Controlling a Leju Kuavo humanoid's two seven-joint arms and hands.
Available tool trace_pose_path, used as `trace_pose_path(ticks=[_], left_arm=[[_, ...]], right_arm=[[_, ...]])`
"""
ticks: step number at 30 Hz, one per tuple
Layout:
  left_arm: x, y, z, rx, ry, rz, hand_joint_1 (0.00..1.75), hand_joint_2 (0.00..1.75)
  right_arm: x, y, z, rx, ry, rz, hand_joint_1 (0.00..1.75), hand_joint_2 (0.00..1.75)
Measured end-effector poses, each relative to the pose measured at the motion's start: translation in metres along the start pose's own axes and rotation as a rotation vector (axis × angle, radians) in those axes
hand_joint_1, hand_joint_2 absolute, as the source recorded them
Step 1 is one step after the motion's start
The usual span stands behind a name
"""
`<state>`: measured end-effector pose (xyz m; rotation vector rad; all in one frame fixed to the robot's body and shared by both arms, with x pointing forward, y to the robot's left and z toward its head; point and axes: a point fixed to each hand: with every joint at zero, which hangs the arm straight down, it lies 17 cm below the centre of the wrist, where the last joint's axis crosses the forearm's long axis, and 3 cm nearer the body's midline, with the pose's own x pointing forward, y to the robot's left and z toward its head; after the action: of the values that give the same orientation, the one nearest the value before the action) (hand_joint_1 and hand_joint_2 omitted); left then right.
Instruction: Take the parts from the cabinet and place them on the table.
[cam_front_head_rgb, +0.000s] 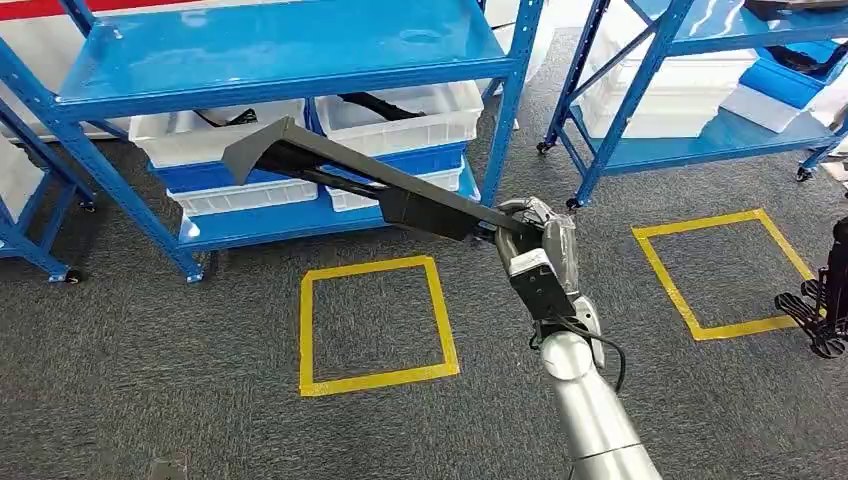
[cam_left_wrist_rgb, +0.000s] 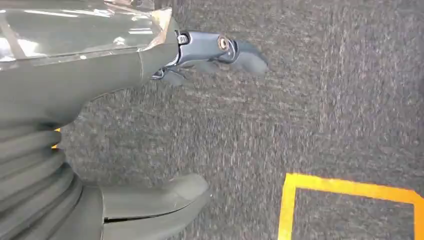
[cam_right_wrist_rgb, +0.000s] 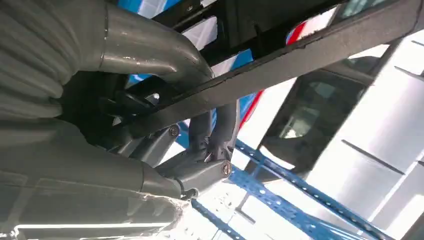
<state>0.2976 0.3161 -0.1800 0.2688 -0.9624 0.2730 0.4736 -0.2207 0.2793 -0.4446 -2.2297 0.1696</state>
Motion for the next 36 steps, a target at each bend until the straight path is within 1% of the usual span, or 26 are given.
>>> trace_pose_path(ticks=[5, 9, 13, 20, 26, 30, 36], left_arm=[[0.001, 0.011, -0.001, 0.042, -0.004, 0.038, 0.00, 1.75], [-0.005, 0.017, 0.001, 0.063, 0.002, 0.057, 0.00, 1.75], [-0.007, 0.025, 0.003, 0.085, -0.001, 0.072, 0.00, 1.75], [-0.018, 0.032, 0.008, 0.102, 0.016, 0.079, 0.00, 1.75], [-0.017, 0.036, 0.009, 0.110, -0.001, 0.124, 0.00, 1.75], [-0.015, 0.043, 0.009, 0.128, -0.013, 0.147, 0.00, 1.75], [-0.025, 0.043, 0.016, 0.129, -0.001, 0.156, 0.00, 1.75]], right_arm=[[-0.001, 0.000, -0.018, -0.003, -0.020, -0.004, 1.75, 1.75], [-0.004, 0.005, -0.024, 0.002, -0.016, -0.005, 1.75, 1.75], [0.002, 0.008, -0.036, -0.001, -0.032, -0.015, 1.75, 1.75], [0.000, 0.015, -0.037, 0.008, -0.022, -0.026, 1.75, 1.75], [-0.003, 0.021, -0.034, 0.023, -0.013, -0.048, 1.75, 1.75], [0.001, 0.024, -0.041, 0.024, -0.027, -0.064, 1.75, 1.75], [-0.001, 0.024, -0.043, 0.027, -0.026, -0.067, 1.75, 1.75]])
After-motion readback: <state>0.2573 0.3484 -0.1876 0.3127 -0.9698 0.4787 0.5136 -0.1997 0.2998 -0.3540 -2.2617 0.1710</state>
